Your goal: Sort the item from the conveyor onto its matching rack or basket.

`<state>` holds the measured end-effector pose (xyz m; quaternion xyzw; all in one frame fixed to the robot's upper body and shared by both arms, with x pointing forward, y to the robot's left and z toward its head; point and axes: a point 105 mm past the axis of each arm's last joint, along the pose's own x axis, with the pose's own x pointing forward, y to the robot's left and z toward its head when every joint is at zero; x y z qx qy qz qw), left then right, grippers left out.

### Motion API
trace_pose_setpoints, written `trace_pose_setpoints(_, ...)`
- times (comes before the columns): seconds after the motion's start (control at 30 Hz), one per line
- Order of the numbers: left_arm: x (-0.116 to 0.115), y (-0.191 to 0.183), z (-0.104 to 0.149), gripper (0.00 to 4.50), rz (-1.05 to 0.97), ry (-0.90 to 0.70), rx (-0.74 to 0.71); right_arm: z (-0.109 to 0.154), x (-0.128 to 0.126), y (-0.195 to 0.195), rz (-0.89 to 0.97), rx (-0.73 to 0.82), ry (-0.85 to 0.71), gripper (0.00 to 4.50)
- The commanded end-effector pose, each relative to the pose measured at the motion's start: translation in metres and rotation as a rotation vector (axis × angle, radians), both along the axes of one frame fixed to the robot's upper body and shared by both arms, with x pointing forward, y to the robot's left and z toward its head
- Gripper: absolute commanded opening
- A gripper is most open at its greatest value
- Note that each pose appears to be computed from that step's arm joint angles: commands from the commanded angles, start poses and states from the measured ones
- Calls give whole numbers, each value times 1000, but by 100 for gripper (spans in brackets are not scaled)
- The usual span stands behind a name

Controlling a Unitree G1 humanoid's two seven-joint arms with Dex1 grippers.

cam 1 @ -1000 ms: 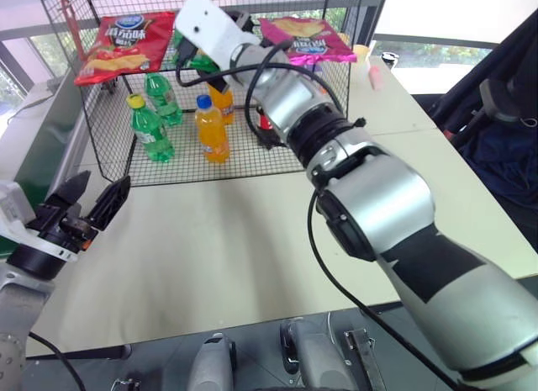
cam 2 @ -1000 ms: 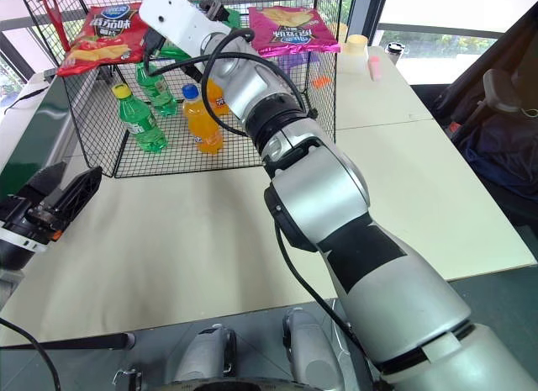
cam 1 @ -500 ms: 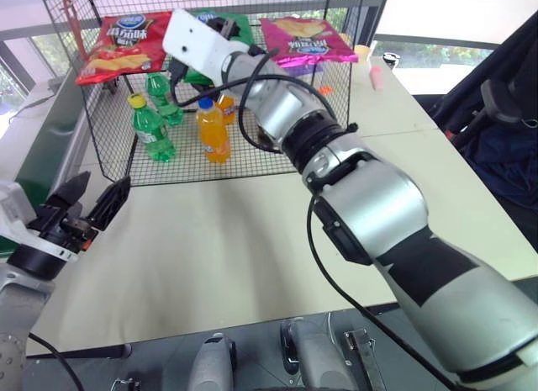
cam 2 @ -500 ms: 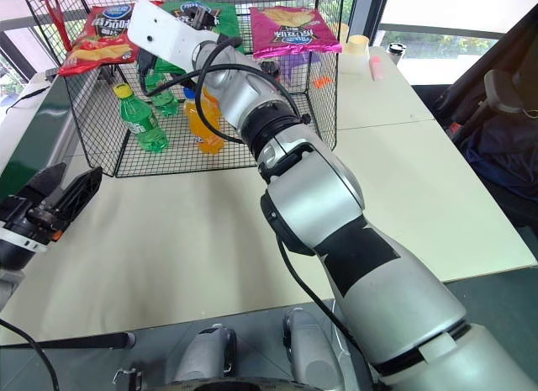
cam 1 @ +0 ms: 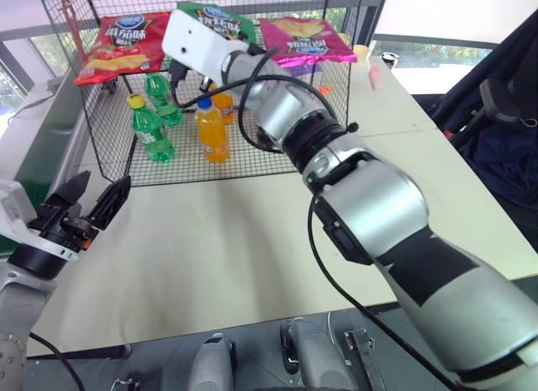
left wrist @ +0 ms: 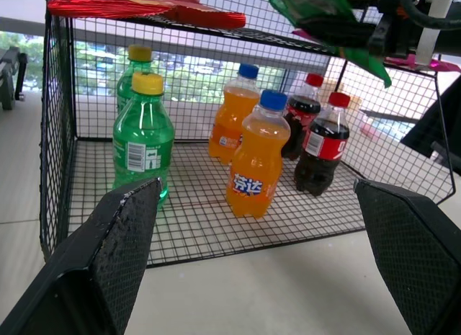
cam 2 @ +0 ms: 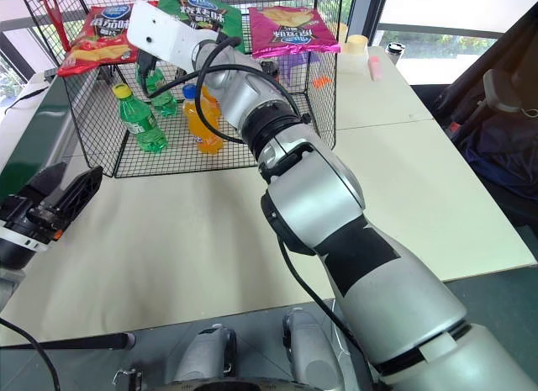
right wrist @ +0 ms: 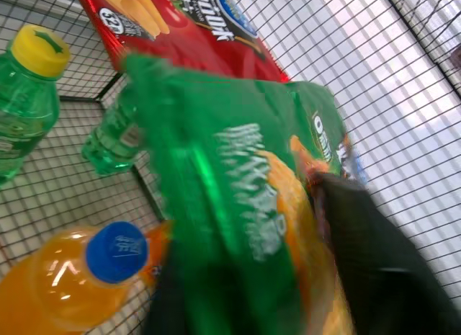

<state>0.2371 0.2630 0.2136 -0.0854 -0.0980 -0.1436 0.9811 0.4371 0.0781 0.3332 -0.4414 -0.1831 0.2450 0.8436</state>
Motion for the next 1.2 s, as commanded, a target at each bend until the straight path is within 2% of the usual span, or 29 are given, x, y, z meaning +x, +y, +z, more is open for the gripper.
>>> trace_pose_setpoints(0.03,-1,-1,7,450,3,-36,18,32,-10,4,22,0,-112,2)
trace_pose_setpoints(0.27,1,-1,7,450,1,-40,18,43,-15,7,1,-108,-302,2)
trace_pose_setpoints(0.47,2,-1,7,450,6,-46,17,25,-16,15,-10,-294,-473,2)
trace_pose_setpoints(0.8,0,0,7,450,23,-50,19,2,-9,9,-58,-532,-638,2)
trace_pose_setpoints(1.0,-2,0,7,450,30,-51,18,2,-5,-1,-105,-580,-696,2)
trace_pose_setpoints(1.2,0,-1,7,450,25,-50,18,13,0,-12,-170,-552,-701,2)
